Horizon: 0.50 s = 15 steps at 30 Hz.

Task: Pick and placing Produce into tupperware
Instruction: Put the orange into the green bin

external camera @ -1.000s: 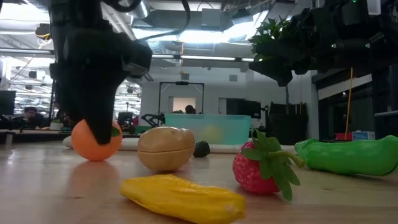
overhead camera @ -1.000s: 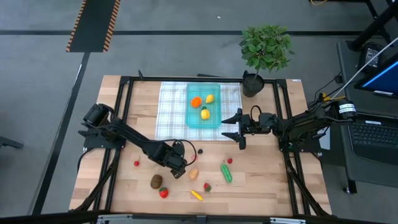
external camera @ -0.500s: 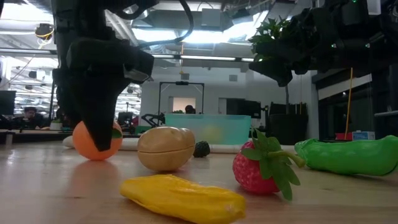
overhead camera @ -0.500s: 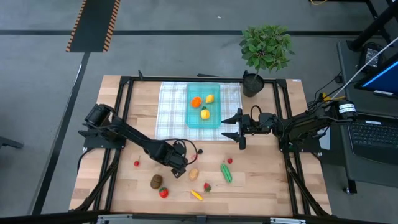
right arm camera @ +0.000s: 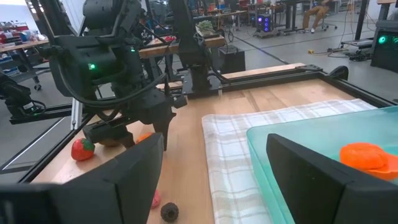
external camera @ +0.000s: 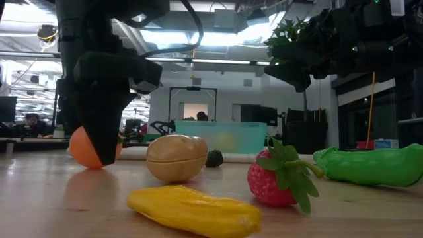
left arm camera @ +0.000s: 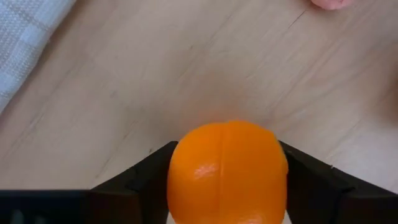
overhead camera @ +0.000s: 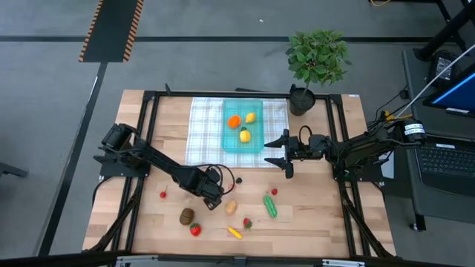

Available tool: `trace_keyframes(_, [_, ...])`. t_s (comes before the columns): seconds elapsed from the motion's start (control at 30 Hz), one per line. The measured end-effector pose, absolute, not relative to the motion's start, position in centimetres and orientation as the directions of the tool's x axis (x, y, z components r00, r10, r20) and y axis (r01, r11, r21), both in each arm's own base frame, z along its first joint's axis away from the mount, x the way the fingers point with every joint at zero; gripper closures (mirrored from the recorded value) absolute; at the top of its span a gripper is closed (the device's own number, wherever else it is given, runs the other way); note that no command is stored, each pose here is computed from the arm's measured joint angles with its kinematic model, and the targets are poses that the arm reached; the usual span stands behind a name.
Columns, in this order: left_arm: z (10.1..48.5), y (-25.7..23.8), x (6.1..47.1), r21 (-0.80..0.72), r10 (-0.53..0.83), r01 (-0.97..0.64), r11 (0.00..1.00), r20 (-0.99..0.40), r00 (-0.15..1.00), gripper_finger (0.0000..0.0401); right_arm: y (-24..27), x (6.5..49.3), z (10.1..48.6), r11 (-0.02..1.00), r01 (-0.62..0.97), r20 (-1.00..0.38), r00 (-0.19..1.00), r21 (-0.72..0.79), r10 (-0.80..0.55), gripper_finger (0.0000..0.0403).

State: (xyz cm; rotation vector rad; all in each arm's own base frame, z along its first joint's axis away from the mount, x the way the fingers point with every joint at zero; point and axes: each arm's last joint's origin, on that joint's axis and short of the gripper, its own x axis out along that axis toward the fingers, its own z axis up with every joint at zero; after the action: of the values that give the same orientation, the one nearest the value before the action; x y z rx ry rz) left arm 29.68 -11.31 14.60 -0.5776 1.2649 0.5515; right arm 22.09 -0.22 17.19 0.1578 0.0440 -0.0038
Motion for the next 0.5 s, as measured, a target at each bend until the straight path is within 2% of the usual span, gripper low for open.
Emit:
trace_keyframes(0.13, [14.63,-11.32,29.68,-0.098,0.064,-0.67,0.736,-0.975,0.213,0.0197,-0.22,22.09,17.19,0.988,0.007,-0.044,0.999,0.157,0.0,0.0115])
trace_keyframes(0.37, [14.63,-11.44,29.62,-0.108,0.041,-0.666,0.738,-0.978,0.204,0.0189,-0.22,22.09,17.17,0.988,0.007,-0.045,0.999,0.157,0.0,0.0115])
trace_keyframes(0.5, [14.68,-11.49,29.58,-0.102,0.038,-0.635,0.766,-0.978,0.203,0.0198,-0.22,22.08,17.15,0.988,0.008,-0.047,0.999,0.156,0.0,0.0115])
